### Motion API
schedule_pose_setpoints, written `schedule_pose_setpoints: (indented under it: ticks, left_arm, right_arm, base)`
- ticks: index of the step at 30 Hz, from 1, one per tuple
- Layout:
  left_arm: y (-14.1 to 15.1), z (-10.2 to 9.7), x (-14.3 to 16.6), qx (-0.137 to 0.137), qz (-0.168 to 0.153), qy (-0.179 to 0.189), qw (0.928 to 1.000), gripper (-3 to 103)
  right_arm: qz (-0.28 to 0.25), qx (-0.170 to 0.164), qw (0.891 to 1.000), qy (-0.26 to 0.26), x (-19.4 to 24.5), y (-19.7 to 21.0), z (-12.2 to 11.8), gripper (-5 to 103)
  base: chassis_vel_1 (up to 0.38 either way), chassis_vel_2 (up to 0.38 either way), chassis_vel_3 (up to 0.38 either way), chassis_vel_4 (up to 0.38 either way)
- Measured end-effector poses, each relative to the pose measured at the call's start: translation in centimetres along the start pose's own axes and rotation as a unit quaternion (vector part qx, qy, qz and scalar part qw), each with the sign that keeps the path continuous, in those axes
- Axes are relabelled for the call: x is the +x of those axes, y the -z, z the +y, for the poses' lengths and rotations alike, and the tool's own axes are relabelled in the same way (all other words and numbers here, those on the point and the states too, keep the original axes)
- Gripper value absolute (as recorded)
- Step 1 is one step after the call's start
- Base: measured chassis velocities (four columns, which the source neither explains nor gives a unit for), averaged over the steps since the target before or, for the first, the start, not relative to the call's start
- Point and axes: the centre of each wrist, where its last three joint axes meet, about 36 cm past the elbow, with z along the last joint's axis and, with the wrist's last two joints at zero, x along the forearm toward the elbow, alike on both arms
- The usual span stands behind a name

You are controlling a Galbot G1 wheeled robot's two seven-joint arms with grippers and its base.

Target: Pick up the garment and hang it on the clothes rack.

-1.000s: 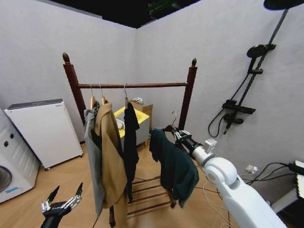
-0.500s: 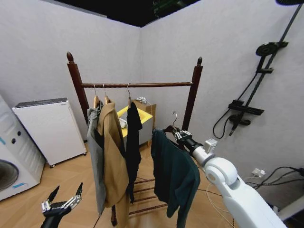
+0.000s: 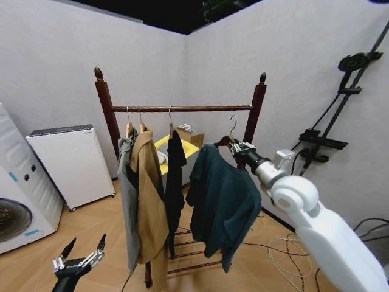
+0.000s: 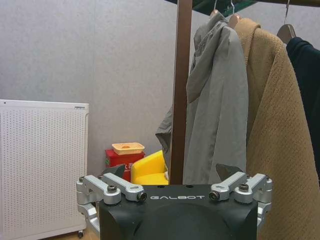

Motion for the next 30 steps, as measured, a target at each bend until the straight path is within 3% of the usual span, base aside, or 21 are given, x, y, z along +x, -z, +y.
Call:
schedule_pose_setpoints:
  ticks: [8,11,15,18,23,30]
  left_arm:
    - [0.0,0.0,0.0,0.000,0.000,0.000,1.0000,100]
    - [0.0,0.0,0.0,0.000,0.000,0.000,1.0000,100]
    - [0.0,0.0,0.0,0.000,0.000,0.000,1.0000,100]
    - [0.0,0.0,0.0,0.000,0.000,0.000,1.0000,100]
    - [0.0,0.0,0.0,0.000,0.000,0.000,1.0000,100]
    - [0.0,0.0,0.0,0.000,0.000,0.000,1.0000,100]
  right_arm:
    - [0.011,-0.033,0.995,0.095,-5.2,4.4,-1.9,9]
    - [0.032,-0.056,0.989,0.130,-8.0,5.5,-1.1,9]
    - [0.045,-0.054,0.987,0.146,-10.3,6.6,0.1,9]
    - [0.069,-0.006,0.990,0.120,-14.5,8.1,1.5,9]
    - [0.099,0.043,0.990,0.085,-16.2,8.6,2.8,9]
    - [0.128,0.048,0.988,0.078,-19.1,8.2,4.3,9]
  base:
    - [0.000,0.000,0.000,0.000]
    - [0.000,0.000,0.000,0.000]
    - [0.000,0.000,0.000,0.000]
    - [0.000,0.000,0.000,0.000]
    - [0.000,0.000,0.000,0.000]
    - [0.000,0.000,0.000,0.000]
